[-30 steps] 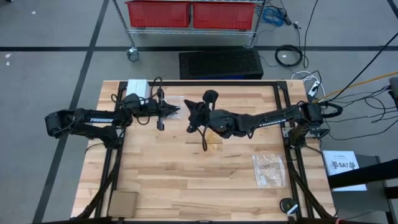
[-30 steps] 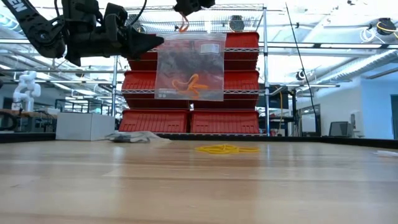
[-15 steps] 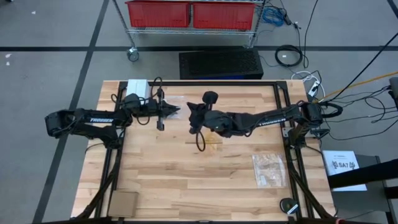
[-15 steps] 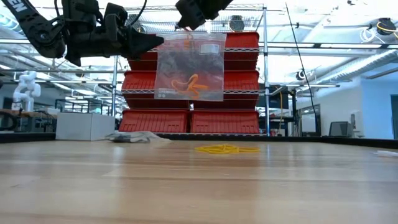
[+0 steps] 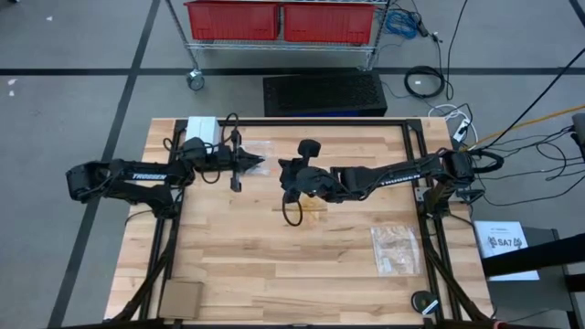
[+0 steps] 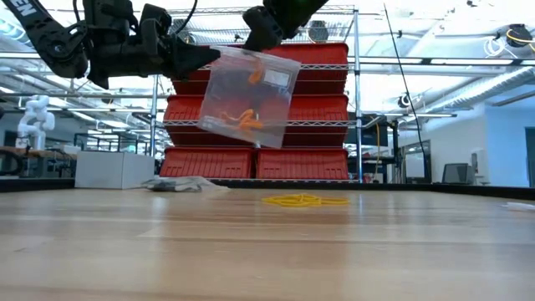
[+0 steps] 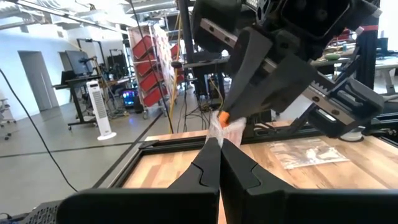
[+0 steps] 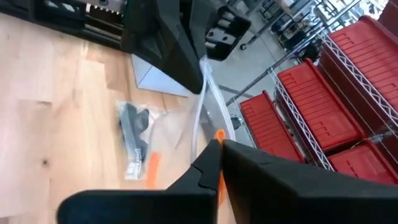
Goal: Sort rubber bands
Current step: Put the orange rubber band into the top right transparent zip bag, then close the top right transparent zip bag
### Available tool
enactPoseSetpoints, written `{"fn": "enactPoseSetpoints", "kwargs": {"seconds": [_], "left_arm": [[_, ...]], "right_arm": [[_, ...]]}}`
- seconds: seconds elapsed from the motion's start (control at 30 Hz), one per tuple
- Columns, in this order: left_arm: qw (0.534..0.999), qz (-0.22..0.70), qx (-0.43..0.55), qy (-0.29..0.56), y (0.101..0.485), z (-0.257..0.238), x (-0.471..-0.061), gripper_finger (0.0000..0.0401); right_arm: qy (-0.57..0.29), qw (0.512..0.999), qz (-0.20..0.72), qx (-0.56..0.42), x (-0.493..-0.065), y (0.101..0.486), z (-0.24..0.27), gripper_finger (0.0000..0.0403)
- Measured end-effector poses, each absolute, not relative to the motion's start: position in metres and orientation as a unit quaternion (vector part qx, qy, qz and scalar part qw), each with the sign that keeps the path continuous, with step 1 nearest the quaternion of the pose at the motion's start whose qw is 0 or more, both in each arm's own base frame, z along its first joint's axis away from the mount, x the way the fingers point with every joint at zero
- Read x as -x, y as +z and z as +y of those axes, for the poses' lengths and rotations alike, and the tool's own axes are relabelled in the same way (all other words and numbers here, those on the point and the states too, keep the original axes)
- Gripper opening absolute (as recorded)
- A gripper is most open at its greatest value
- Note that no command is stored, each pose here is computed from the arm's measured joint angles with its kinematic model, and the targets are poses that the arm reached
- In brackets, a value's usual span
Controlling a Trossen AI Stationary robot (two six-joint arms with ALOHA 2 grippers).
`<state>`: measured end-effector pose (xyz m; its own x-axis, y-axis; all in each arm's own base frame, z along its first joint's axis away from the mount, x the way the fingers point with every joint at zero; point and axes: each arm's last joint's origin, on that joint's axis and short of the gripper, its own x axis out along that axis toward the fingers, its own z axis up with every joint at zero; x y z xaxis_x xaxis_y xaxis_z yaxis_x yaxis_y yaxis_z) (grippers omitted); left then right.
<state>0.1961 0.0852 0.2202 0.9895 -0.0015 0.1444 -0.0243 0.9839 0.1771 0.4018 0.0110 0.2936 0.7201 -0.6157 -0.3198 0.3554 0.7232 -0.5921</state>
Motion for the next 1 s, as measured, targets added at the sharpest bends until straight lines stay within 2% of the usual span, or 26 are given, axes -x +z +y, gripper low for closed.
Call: {"fn": "enactPoseSetpoints", "kwargs": {"seconds": [0.13, 0.5, 0.63, 0.7, 0.8, 1.0], "left_arm": [[0.993, -0.072, -0.09, 0.006, 0.22, 0.085, -0.196, 0.0], [0.993, -0.071, -0.09, 0.006, 0.22, 0.085, -0.196, 0.0], [0.994, -0.062, -0.086, 0.005, 0.218, 0.085, -0.196, 0.0], [0.995, -0.05, -0.081, 0.006, 0.216, 0.086, -0.197, 0.0], [0.996, -0.037, -0.081, 0.018, 0.213, 0.087, -0.197, 0.0], [0.995, -0.013, -0.088, 0.046, 0.208, 0.088, -0.197, 0.0]], "right_arm": [[-0.269, 0.893, 0.259, 0.252, -0.402, 0.293, 0.011, 0.0029], [-0.267, 0.9, 0.251, 0.237, -0.4, 0.294, 0.018, 0.0155], [-0.263, 0.901, 0.252, 0.236, -0.397, 0.297, 0.024, 0.0173], [-0.263, 0.904, 0.257, 0.219, -0.391, 0.3, 0.028, 0.0169], [-0.268, 0.901, 0.288, 0.183, -0.384, 0.294, 0.03, 0.0142], [-0.288, 0.873, 0.367, 0.141, -0.367, 0.252, 0.027, 0.0036]]}}
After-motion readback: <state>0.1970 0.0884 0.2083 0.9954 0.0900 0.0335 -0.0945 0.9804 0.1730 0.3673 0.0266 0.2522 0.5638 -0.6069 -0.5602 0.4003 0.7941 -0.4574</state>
